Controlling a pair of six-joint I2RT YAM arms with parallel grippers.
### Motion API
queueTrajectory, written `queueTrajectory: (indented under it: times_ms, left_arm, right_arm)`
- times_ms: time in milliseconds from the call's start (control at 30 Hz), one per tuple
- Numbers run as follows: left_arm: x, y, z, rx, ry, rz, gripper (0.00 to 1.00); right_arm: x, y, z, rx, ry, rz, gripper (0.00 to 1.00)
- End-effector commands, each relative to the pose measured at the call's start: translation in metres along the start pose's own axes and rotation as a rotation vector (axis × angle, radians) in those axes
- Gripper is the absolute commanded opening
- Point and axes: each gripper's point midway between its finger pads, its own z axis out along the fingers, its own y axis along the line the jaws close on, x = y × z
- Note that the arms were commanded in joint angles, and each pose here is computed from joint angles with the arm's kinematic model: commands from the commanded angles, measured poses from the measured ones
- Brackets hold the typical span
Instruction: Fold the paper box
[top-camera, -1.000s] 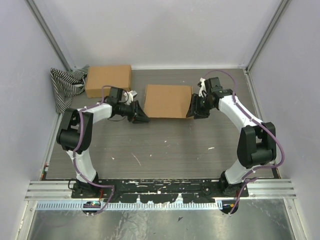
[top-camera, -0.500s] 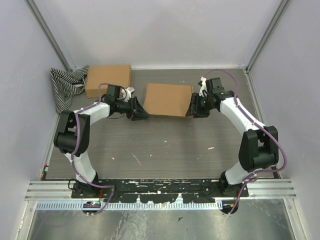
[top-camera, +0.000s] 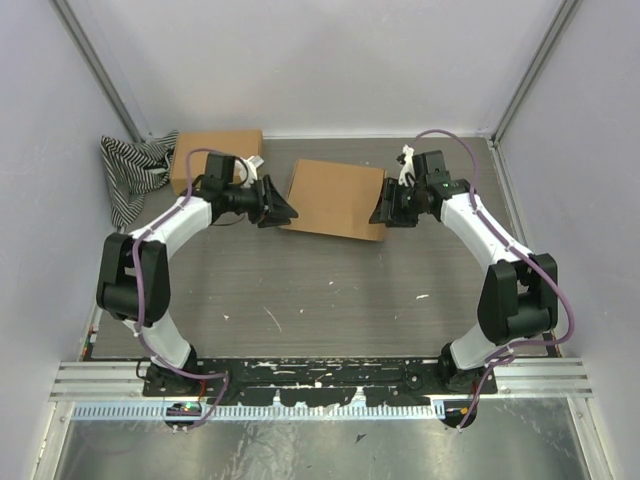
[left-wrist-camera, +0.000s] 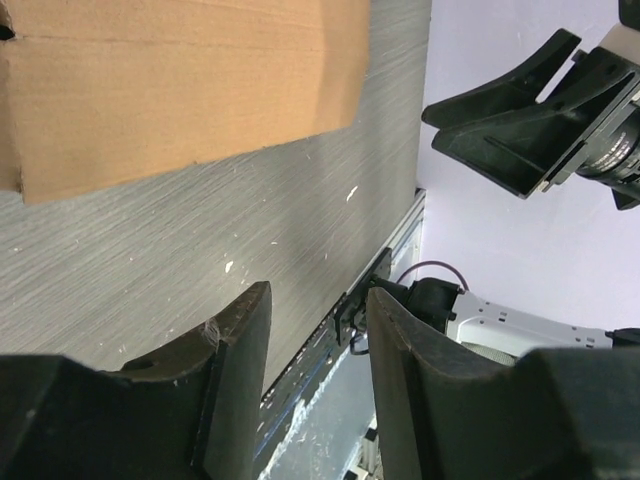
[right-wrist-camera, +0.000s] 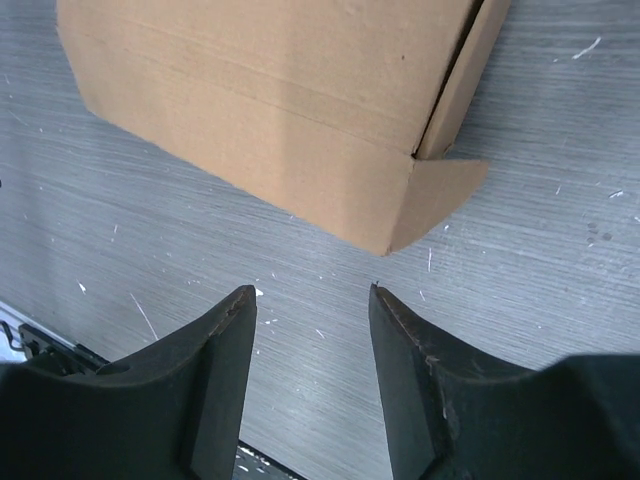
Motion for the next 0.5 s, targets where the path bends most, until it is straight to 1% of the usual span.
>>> queueTrajectory:
  times_ms: [0,33,100,133,200,233,300,333,400,467]
  left_arm:
    - [-0.01,-0.019,-0.019,-0.035,-0.058,0.077,0.51]
    - [-0.013,-0.012,-0.02,-0.084,-0.074,0.088,0.54]
    - [-0.019,0.014,-0.024,-0.232,-0.117,0.116,0.58]
    - [-0.024,0.032,-0.026,-0.313,-0.142,0.128,0.59]
    - [-0.03,0.059,-0.026,-0.418,-0.165,0.141,0.6]
    - [-0.031,0.068,-0.023,-0.441,-0.168,0.151,0.6]
    - [-0.033,0.082,-0.016,-0.469,-0.187,0.179,0.61]
    - [-0.036,0.087,-0.014,-0.486,-0.205,0.203,0.62]
    - [-0.044,0.091,-0.009,-0.499,-0.256,0.259,0.65]
    - [-0.052,0.091,-0.004,-0.476,-0.309,0.298,0.69]
  right_arm:
    - [-0.041,0.022,-0.027,-0.021,-0.151,-0.058,0.56]
    - [-0.043,0.019,-0.027,-0.004,-0.159,-0.058,0.57]
    - [-0.046,0.007,-0.023,0.055,-0.174,-0.059,0.61]
    - [-0.046,-0.001,-0.018,0.089,-0.179,-0.056,0.62]
    - [-0.043,-0.016,-0.006,0.138,-0.171,-0.048,0.63]
    - [-0.042,-0.019,0.0,0.14,-0.173,-0.042,0.64]
    - [-0.039,-0.023,0.011,0.125,-0.193,-0.031,0.72]
    - [-0.04,-0.022,0.016,0.111,-0.213,-0.033,0.74]
    - [-0.041,-0.025,0.025,0.095,-0.246,-0.03,0.76]
    - [-0.04,-0.027,0.035,0.081,-0.244,-0.029,0.76]
